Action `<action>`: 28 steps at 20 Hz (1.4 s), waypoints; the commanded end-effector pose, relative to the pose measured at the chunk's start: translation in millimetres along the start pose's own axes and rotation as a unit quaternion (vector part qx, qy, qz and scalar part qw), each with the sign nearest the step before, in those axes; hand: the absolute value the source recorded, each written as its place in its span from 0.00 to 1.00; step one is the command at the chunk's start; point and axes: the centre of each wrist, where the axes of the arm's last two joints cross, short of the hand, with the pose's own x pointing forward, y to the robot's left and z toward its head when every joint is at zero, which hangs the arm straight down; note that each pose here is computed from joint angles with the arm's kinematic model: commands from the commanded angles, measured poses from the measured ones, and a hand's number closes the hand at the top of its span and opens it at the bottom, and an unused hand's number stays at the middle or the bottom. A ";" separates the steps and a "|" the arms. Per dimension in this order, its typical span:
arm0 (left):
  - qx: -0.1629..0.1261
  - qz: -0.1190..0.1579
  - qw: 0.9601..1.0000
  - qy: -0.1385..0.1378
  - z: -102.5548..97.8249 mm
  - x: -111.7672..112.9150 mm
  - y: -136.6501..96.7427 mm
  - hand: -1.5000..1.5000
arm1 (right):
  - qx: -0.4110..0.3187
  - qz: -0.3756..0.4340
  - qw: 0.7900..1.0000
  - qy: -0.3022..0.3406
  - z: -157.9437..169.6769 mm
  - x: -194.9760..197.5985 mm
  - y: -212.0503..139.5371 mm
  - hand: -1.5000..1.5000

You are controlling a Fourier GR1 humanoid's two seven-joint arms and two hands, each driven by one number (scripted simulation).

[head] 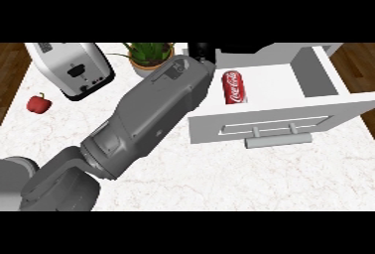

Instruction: Pick up the can, place it into the drawer and close the drawer

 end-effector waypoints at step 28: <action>-0.010 0.060 0.998 -0.026 -6.8 37.9 3.3 0.00 | 0.101 0.371 0.910 -0.154 -122.3 -4.5 122.6 0.00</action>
